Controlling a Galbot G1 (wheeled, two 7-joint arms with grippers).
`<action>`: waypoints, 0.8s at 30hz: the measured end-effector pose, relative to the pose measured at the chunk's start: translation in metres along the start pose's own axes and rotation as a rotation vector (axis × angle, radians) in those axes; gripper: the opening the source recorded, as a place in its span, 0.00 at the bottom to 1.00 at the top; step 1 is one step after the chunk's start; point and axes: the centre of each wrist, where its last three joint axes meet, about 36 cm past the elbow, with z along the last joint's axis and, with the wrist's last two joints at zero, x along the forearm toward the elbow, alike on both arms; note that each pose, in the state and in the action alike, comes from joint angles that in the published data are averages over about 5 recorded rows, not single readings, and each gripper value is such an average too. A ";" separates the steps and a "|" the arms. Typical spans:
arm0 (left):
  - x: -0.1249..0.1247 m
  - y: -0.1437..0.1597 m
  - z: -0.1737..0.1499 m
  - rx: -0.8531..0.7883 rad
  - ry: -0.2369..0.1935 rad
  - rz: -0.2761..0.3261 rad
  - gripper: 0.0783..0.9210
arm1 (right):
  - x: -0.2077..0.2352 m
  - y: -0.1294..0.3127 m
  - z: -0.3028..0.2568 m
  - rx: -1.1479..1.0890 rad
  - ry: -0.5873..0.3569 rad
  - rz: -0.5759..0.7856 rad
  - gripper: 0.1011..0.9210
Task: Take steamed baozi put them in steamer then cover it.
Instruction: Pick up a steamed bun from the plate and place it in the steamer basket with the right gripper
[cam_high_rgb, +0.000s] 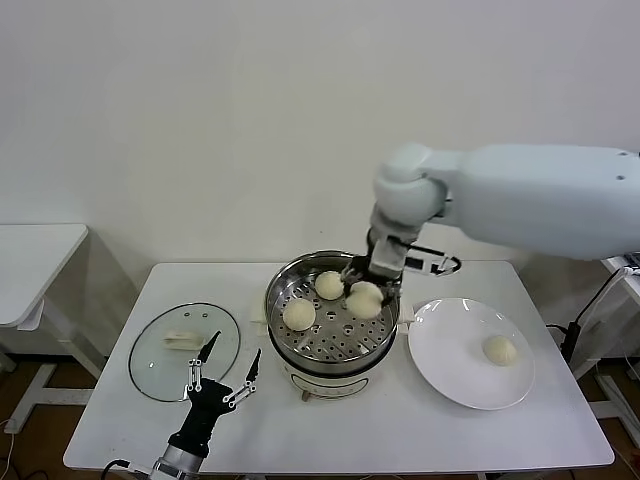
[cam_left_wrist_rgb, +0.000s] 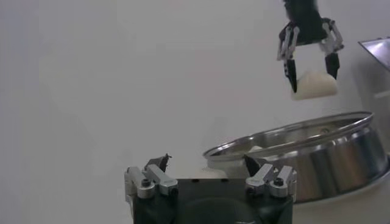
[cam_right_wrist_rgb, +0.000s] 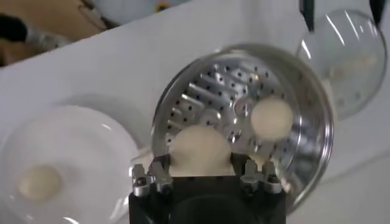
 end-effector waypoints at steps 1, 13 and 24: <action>0.000 0.001 0.000 -0.001 0.000 -0.001 0.88 | -0.005 -0.004 -0.002 0.026 -0.004 -0.003 0.71; 0.002 0.004 0.002 -0.005 0.007 -0.010 0.88 | -0.062 -0.032 -0.019 0.231 -0.044 -0.041 0.74; 0.002 0.004 0.004 -0.004 0.008 -0.014 0.88 | -0.091 -0.040 -0.026 0.291 -0.061 -0.056 0.85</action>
